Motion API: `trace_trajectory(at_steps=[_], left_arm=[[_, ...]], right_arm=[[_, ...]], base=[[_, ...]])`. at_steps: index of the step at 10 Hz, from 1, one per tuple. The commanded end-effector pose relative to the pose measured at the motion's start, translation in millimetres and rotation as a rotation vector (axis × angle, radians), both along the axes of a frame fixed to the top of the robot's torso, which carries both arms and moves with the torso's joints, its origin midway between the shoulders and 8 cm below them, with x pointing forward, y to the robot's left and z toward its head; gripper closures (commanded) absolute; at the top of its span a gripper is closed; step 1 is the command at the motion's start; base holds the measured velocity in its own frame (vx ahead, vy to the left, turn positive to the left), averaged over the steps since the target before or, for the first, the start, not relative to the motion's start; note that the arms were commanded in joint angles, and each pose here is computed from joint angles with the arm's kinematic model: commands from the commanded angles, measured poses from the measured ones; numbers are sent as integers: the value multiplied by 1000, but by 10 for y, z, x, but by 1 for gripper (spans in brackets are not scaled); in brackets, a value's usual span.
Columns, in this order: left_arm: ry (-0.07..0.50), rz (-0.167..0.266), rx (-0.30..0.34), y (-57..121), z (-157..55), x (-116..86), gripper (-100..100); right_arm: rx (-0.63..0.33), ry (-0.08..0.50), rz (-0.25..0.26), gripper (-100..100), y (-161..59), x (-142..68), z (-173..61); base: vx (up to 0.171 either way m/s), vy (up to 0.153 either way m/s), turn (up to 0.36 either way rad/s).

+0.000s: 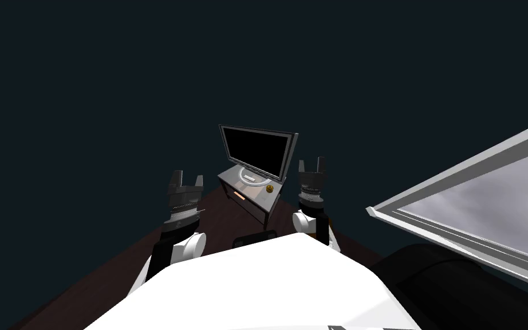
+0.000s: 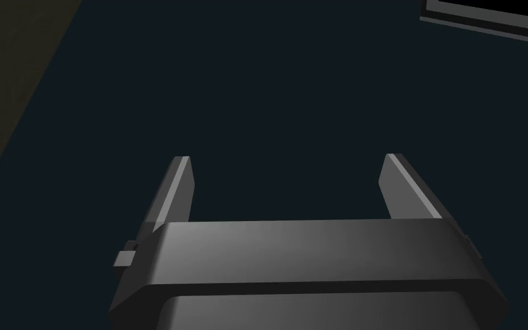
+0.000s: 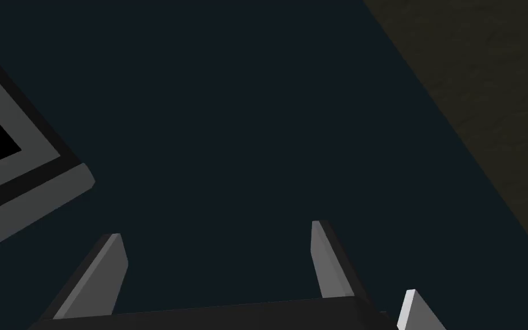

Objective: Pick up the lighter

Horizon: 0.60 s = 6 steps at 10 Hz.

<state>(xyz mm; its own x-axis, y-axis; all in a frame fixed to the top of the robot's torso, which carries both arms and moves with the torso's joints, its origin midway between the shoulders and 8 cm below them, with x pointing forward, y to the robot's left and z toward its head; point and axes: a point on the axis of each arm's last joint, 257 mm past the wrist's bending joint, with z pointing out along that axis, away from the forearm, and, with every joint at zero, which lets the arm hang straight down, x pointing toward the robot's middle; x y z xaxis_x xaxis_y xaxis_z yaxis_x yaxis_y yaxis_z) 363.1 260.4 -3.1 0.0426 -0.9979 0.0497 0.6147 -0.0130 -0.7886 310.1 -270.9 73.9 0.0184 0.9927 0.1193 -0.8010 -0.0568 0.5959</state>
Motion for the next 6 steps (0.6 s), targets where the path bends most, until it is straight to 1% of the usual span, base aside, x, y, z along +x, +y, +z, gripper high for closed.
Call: trace_trajectory(at_steps=[1, 3, 4, 6], left_arm=[[0, 0, 0, 0, 0, 0, 0], [0, 0, 0, 0, 0, 0, 0], [0, 0, 0, 0, 0, 0, 0], [0, 0, 0, 0, 0, 0, 0]], right_arm=[[-22, 34, 13, -100, 47, 59, -104], [-61, 112, 36, -100, 131, 179, -362], [-85, 167, 47, -100, 177, 249, -552], [-137, 300, 69, -100, 267, 374, -1049]], base=[[-6, 3, 49], [-15, 9, 76], [-16, 14, 120], [-19, 23, 133]])
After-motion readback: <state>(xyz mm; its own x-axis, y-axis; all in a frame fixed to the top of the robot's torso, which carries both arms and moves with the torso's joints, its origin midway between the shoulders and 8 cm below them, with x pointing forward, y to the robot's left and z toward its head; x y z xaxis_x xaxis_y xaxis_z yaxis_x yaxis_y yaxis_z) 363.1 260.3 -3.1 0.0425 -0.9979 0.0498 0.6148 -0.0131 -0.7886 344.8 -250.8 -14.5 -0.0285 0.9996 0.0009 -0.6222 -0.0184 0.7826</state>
